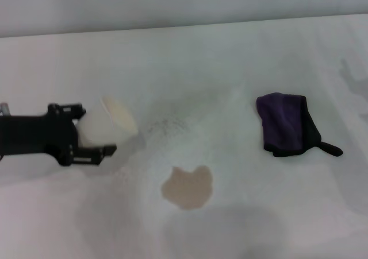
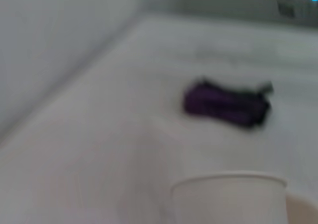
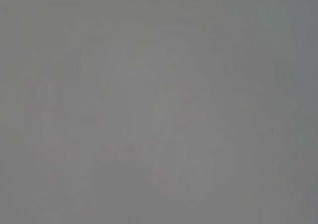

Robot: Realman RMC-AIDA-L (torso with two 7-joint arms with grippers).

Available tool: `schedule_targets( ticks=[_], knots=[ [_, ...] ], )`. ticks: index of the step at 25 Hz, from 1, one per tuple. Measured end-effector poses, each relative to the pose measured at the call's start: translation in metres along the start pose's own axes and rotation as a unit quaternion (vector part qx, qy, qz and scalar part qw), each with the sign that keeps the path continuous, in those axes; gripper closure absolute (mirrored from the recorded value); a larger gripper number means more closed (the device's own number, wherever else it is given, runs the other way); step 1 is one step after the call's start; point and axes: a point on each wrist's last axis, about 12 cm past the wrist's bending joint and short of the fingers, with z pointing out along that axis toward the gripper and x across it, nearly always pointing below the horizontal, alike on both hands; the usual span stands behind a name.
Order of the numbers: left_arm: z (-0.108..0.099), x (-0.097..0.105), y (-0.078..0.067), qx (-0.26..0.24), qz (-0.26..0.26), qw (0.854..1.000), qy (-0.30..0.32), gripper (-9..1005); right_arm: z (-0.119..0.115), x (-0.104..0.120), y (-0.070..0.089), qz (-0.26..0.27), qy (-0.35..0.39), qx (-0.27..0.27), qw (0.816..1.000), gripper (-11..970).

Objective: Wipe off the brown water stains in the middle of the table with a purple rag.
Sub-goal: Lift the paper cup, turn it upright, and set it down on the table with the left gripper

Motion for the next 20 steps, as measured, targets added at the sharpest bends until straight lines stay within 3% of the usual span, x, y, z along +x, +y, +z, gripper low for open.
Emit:
schedule_targets(
  ticks=[3,10,14,20],
  knots=[
    [-0.004,0.001,-0.001,-0.02,-0.002,0.998,-0.056,183,0.002,-0.002,-0.001,-0.008,-0.002,-0.005,1.0,88],
    [0.002,0.018,-0.011,-0.066,-0.017,0.978,-0.196,183,0.009,-0.007,-0.001,-0.034,-0.001,-0.037,0.999,88],
    [0.01,0.04,-0.026,-0.103,-0.032,0.964,-0.244,183,0.011,-0.008,0.001,-0.046,0.001,-0.056,0.997,88],
    [0.021,0.074,-0.055,-0.15,-0.058,0.952,-0.261,183,0.01,-0.006,0.006,-0.063,0.01,-0.086,0.994,88]
  ],
)
